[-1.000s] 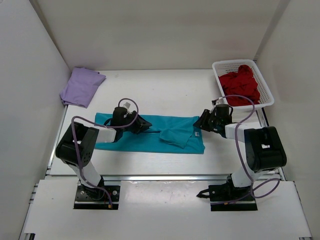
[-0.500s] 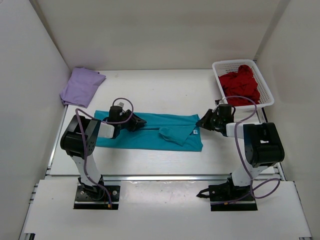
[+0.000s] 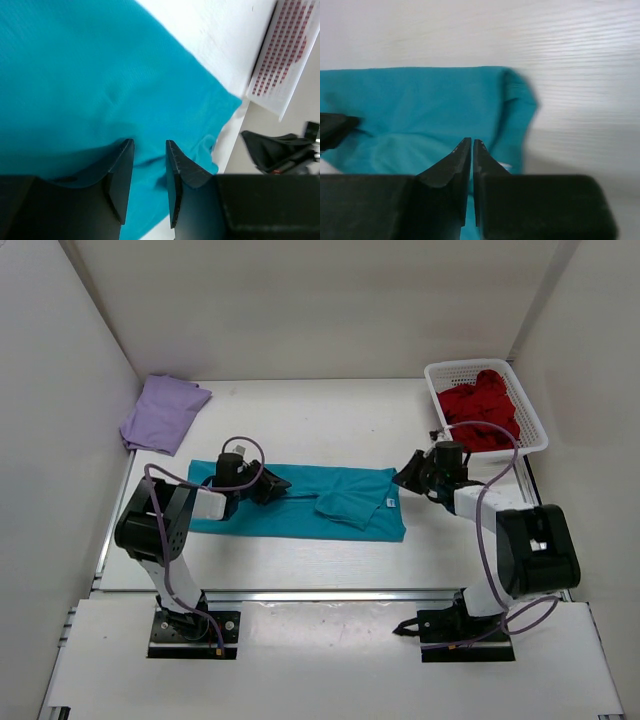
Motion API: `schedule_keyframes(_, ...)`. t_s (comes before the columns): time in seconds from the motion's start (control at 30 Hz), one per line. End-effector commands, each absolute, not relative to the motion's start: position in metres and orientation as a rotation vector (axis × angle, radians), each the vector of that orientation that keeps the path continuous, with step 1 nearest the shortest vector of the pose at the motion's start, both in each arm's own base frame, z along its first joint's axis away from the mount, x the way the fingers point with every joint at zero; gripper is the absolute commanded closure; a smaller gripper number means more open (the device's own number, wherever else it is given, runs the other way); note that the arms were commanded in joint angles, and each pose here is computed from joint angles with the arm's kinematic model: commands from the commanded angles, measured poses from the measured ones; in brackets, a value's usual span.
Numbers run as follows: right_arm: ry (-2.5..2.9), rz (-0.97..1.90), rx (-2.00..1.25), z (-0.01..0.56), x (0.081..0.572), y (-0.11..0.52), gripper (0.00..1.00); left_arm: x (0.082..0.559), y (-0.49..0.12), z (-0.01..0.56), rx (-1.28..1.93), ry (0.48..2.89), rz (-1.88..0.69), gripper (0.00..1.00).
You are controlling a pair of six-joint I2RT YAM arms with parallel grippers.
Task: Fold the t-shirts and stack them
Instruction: Fold the other side of the tshirt into a rectangle
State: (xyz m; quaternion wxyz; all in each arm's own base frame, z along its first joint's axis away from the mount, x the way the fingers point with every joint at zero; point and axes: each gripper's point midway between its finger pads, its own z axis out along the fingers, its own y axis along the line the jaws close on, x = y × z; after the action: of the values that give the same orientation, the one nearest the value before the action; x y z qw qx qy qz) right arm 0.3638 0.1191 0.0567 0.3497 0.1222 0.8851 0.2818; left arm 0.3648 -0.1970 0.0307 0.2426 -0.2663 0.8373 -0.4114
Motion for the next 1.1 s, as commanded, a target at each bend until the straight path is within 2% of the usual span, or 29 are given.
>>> schedule_keyframes(0.0,2.210,0.735,0.142,0.093,0.357,0.154,0.97,0.351,-0.205,0.047,-0.652,2.279,-1.121,0.58)
schedule_keyframes(0.03,2.205,0.760,0.093,0.096,0.356,0.165,1.00,0.347,-0.209,0.052,-0.630,2.276,-1.132,0.59)
schedule_keyframes(0.17,2.254,0.853,-0.172,0.090,0.336,0.243,1.00,0.331,-0.215,0.053,-0.605,2.280,-1.153,0.59)
schedule_keyframes(0.3,2.285,0.880,-0.285,0.080,0.325,0.277,1.00,0.320,-0.222,0.055,-0.540,2.295,-1.162,0.60)
schedule_keyframes(0.43,2.332,0.831,-0.307,0.064,0.314,0.278,1.00,0.309,-0.243,0.067,-0.394,2.302,-1.143,0.60)
schedule_keyframes(0.7,2.410,0.757,-0.322,0.043,0.282,0.268,1.00,0.317,-0.295,0.099,-0.189,2.262,-1.153,0.58)
schedule_keyframes(0.9,2.464,0.777,-0.377,0.031,0.256,0.278,1.00,0.332,-0.312,0.083,-0.186,2.308,-1.155,0.58)
schedule_keyframes(1.07,2.439,0.803,-0.425,0.047,0.234,0.286,1.00,0.329,-0.309,0.054,-0.211,2.391,-1.136,0.59)
